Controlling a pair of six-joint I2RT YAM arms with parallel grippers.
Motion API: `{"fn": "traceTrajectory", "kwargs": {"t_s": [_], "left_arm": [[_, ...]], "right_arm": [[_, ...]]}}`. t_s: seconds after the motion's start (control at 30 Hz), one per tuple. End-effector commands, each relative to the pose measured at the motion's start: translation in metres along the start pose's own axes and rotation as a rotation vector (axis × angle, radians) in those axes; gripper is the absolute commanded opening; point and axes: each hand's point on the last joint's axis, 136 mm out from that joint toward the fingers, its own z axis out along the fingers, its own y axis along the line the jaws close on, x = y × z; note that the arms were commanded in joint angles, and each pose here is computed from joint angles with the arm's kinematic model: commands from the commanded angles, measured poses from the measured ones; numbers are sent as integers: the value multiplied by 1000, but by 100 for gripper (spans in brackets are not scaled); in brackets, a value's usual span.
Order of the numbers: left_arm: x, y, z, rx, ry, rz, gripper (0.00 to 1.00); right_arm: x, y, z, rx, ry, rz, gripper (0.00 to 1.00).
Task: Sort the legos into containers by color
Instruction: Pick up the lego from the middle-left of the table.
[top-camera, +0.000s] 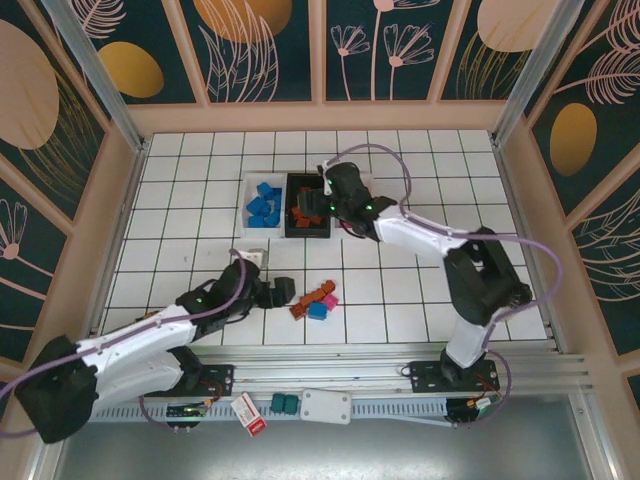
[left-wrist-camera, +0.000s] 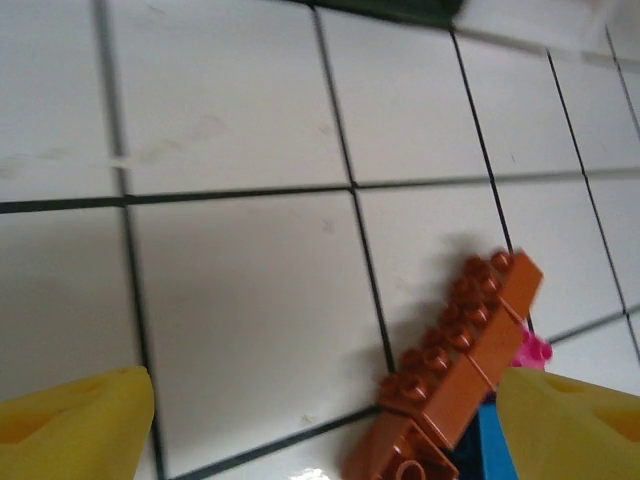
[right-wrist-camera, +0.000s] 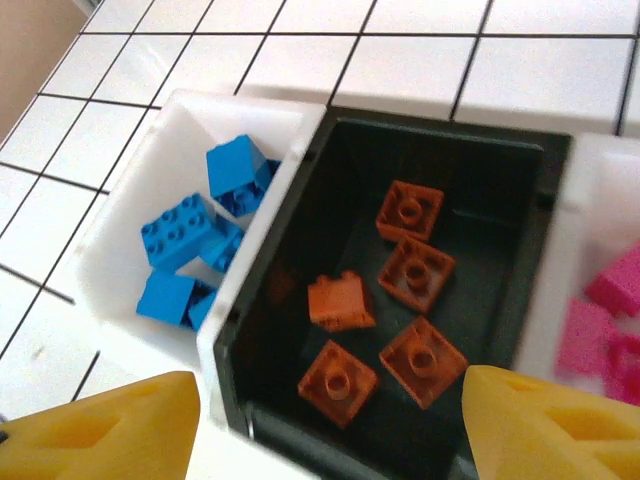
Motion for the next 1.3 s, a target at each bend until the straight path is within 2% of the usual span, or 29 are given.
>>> {"fn": "traceTrajectory", "kwargs": {"t_s": [0.0,0.13,0.4,0.53,0.77,0.97,1.27], "left_arm": [[11,-20,12,-11,51,134,86],[17,-28,29,-62,84,216,76],[-2,-56,49,-34,66,301,72],[1,-67,61,-16,105,338,72],[14,-77,84,-20,170,396,63],[13,-90,99,5,182,405,49],[22,-82,105,-21,215,401,26]], "right_arm": [[14,-9,-18,13,-23,35,71],[36,-20,-32,25,-10,66,71],[51,-27,-51,30,-15,105,70],[48,-36,-65,58,-46,117,71],[42,-54,-87,86,-99,155,70],[40,-60,-99,96,-123,161,70],[41,-68,-107,108,-139,173,71]]}}
